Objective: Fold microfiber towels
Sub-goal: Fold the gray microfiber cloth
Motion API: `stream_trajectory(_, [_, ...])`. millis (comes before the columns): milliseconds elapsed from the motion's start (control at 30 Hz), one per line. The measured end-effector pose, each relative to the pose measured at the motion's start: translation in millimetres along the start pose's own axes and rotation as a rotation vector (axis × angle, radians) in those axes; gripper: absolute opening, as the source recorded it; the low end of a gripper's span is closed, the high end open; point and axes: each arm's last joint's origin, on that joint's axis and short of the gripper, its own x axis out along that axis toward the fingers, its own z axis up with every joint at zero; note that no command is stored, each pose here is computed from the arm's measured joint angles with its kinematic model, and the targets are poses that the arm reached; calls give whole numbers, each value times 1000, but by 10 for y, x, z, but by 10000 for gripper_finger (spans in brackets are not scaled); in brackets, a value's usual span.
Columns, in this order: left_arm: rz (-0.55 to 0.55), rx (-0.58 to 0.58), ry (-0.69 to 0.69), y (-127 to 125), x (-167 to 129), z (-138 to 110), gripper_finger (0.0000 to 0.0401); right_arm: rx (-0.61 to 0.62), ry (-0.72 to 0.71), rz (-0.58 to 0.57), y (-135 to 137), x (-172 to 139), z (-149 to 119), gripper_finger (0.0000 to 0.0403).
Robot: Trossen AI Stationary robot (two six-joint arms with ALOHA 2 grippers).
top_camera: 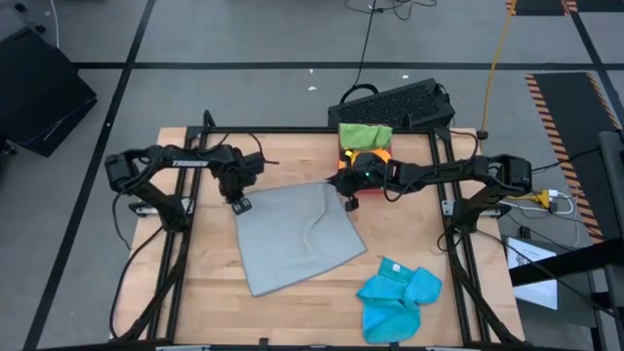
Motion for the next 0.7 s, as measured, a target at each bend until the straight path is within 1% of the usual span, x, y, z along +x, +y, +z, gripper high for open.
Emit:
stream_trajectory(67, [22, -3, 33, -94, 8, -46, 8, -23, 9, -33, -32, 0, -9, 4])
stream_trajectory(133, [50, -23, 56, -194, 6, -104, 9, -40, 1, -73, -78, -1, -4, 4])
stream_trajectory(200, [90, -45, 65, -289, -28, -193, 8, -57, -22, -102, -123, -4, 5, 4])
stream_trajectory(300, [112, -79, 52, -446, -117, -347, 4, -72, -52, -140, -180, -10, 19, 4])
stream_trajectory(400, [114, -113, -5, -599, -290, -525, 6, -67, -64, -163, -223, -14, 14, 4])
stream_trajectory(500, [94, -120, -112, -750, -457, -696, 4, -37, -65, -160, -234, -14, 3, 4])
stream_trajectory(600, [101, -138, -218, -855, -551, -857, 5, 13, -95, -102, -208, -11, 5, 4])
stream_trajectory(700, [71, -136, -254, -969, -581, -1012, 5, 47, -116, -70, -153, -9, 45, 4])
